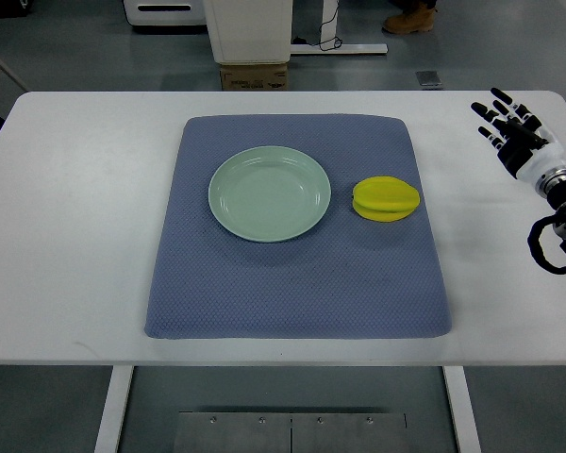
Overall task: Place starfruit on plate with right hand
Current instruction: 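Move the right hand toward the yellow starfruit, opening the fingers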
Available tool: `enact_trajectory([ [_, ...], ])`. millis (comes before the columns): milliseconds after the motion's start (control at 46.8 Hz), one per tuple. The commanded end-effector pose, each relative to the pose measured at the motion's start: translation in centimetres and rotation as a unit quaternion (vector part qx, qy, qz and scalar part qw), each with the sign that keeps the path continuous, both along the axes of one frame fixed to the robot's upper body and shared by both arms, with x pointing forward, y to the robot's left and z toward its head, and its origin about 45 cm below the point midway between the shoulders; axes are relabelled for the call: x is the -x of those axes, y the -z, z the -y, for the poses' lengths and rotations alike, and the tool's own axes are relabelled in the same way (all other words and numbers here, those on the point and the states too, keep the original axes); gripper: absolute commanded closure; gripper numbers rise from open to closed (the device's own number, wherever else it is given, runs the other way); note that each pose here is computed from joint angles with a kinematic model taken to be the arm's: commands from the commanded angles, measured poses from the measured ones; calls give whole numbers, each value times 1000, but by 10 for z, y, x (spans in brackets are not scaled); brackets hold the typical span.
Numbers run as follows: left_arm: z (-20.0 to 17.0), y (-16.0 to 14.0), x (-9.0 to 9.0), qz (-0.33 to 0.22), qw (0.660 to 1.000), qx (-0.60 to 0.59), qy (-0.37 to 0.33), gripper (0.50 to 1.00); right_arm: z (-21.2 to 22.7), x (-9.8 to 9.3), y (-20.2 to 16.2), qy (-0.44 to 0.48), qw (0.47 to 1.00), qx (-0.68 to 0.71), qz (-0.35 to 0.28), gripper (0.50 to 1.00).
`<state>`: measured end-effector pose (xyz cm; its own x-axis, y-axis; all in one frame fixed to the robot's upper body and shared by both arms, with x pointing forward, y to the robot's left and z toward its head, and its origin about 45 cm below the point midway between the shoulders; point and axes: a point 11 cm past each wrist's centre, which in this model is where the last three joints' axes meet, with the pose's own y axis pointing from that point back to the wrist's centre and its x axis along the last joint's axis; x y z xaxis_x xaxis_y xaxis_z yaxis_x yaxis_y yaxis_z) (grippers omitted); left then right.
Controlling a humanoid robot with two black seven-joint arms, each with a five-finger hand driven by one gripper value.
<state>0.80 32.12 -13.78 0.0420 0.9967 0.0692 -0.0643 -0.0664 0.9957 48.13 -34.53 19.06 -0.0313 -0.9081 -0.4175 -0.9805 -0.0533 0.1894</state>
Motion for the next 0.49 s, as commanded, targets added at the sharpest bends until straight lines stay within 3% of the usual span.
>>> enact_trajectory([
  [0,0,0,0,0,1000,0,0,500,0,2,3,-7,1000,15,-1,500],
  [471,0,0,0,0,1000,0,0,500,-23,18,7,-65,995,60,45,500],
])
